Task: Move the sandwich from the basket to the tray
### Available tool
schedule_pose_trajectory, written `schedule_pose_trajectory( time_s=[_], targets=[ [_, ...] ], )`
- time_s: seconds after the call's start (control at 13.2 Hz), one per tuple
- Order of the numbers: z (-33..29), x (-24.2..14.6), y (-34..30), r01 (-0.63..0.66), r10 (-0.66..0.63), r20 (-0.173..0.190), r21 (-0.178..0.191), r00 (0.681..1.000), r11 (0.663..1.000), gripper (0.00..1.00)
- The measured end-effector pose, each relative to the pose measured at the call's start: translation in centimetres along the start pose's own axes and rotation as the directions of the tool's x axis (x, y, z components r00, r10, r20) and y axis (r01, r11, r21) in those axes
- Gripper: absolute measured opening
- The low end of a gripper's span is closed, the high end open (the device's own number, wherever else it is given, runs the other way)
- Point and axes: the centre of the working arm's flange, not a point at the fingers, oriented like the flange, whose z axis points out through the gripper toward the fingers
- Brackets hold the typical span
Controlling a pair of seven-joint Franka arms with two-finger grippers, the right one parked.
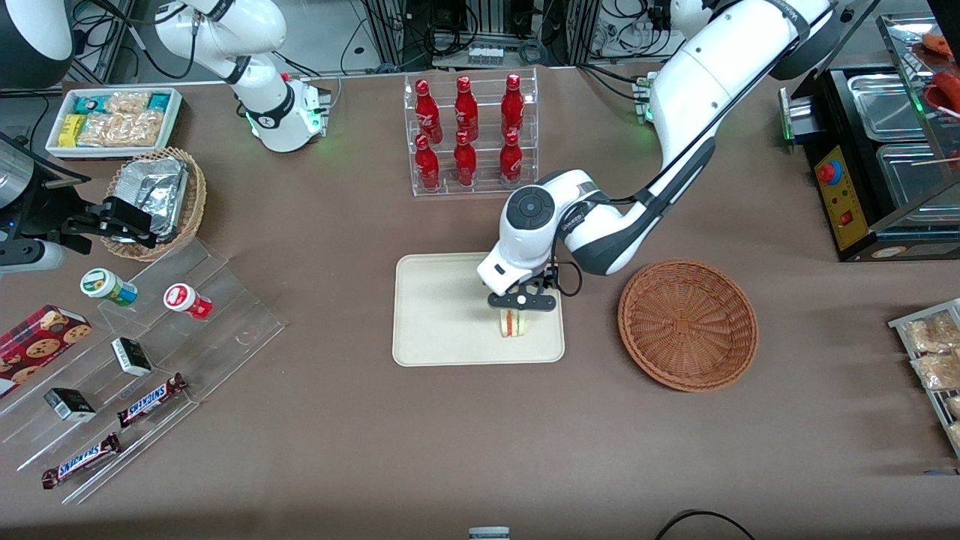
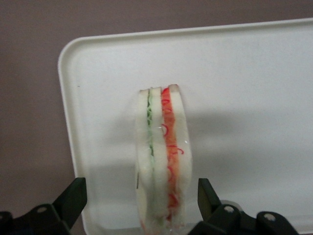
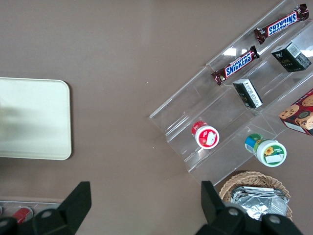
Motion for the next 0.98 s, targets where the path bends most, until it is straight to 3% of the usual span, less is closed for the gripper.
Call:
schedule_pose_trajectory(
  time_s=[0.15, 0.38, 0.68, 0.83, 0.98],
  targets=[
    [-2.8, 1.7, -0.9, 0.037, -0.038, 0.014, 0.046, 0.999, 0.998, 1.00],
    [-7.6, 3.9, -1.5, 0.106, -0.106, 0.013, 0.004, 0.994, 0.994, 1.00],
    [-14.4, 5.4, -3.7, 0.162, -0.162, -0.012, 0.036, 0.987, 0.986, 1.00],
    [-18.3, 5.9, -5.4, 0.198, -0.196, -0.036, 0.032, 0.980, 0.980, 1.00],
    [-21.8, 5.9, -7.6, 0.241, -0.241, -0.013, 0.022, 0.970, 0.970, 1.00]
  ],
)
